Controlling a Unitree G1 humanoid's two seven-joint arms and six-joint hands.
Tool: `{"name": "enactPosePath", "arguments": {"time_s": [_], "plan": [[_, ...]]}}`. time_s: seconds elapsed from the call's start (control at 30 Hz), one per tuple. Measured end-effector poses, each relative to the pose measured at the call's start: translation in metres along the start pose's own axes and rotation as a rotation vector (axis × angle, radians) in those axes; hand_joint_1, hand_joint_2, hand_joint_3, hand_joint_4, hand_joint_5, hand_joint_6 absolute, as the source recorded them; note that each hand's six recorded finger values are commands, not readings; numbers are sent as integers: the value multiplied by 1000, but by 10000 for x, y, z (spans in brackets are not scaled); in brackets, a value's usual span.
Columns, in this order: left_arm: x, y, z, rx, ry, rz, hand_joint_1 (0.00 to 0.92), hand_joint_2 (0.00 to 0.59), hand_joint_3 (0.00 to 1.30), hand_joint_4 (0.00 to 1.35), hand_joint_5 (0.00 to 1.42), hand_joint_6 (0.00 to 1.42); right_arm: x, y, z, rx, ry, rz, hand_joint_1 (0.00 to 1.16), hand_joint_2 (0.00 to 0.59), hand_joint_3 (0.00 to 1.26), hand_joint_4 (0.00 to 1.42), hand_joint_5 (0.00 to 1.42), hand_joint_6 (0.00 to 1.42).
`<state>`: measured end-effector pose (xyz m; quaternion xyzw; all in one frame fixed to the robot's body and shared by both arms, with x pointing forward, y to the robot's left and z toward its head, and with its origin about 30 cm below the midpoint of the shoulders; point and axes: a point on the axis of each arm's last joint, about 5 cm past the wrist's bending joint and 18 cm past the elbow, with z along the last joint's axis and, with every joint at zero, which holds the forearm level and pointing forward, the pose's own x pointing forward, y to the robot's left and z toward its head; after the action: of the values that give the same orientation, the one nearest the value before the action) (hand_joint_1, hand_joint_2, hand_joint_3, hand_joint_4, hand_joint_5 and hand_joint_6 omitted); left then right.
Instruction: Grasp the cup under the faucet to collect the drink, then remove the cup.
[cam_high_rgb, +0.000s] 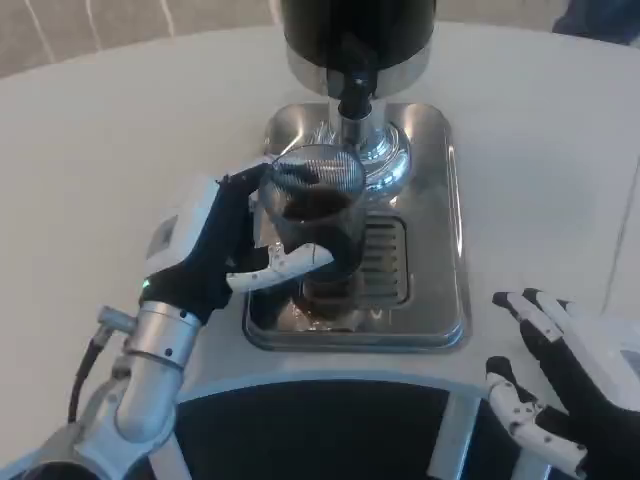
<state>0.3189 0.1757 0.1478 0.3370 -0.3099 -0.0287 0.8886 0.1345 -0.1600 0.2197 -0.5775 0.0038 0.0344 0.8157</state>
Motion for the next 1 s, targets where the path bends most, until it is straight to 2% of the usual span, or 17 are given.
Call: {"name": "enactPosePath", "arguments": {"time_s": [0.53, 1.0], "plan": [[-318, 312, -153, 44, -56, -39, 560, 94, 977, 1136, 1403, 1424, 49, -51, 40, -4, -31, -39, 127, 577, 54, 0, 0, 0], [-654, 640, -203, 60, -95, -70, 559, 93, 977, 1144, 1403, 1424, 71, -67, 61, -16, -56, -67, 121, 577, 46, 0, 0, 0]]}}
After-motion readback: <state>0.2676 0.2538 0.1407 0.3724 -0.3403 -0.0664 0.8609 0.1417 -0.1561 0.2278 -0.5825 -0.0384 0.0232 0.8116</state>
